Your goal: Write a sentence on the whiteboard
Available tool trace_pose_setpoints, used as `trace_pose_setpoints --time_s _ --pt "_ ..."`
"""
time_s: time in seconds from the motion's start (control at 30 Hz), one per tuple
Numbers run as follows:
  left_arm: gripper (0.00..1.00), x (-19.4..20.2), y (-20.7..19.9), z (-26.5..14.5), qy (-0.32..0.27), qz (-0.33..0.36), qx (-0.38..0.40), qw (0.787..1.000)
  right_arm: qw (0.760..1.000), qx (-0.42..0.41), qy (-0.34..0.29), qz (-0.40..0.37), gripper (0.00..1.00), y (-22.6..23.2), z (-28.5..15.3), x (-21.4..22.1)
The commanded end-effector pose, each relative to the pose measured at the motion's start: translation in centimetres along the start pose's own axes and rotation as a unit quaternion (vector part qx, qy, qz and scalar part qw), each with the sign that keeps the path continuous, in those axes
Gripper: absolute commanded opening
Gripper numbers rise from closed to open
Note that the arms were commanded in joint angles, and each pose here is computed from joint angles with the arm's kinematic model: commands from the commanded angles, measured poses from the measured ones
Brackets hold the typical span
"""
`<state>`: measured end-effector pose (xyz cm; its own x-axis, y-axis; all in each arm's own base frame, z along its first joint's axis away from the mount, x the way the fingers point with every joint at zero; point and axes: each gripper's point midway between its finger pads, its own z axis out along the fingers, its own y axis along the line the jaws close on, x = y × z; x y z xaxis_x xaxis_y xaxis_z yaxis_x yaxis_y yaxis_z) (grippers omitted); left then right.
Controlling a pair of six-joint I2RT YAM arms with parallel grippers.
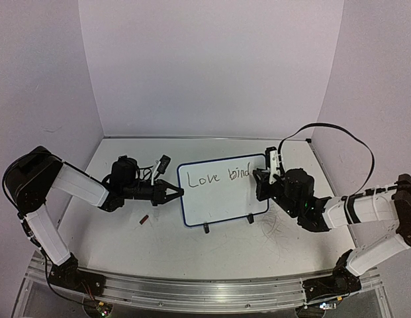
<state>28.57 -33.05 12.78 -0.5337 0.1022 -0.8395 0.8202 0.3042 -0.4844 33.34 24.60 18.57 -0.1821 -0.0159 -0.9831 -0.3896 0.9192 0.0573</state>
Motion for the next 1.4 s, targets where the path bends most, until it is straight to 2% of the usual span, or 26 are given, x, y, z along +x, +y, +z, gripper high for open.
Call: trace_pose_setpoints --time_s 0.0,0.3,0.97,1.37 --pt "0.00 -1.7 0.4 -0.1 -0.019 0.035 -0.020 0.999 1.000 0.010 0.019 0.011 0.00 -0.7 -0.5 1.4" --pt "0.00 -1.7 0.5 -0.2 -0.019 0.034 -0.023 0.999 1.000 0.009 -0.024 0.014 0.00 -1.1 -1.8 -1.9" --pt "0.00 -1.7 0.5 -0.1 -0.017 0.031 -0.021 0.999 0.998 0.034 -0.049 0.012 0.00 -1.7 -0.7 -3.4" --pt "0.00 -1.7 0.6 0.0 -0.017 0.033 -0.021 0.999 0.999 0.014 -0.036 0.004 0.00 -0.7 0.3 -2.5"
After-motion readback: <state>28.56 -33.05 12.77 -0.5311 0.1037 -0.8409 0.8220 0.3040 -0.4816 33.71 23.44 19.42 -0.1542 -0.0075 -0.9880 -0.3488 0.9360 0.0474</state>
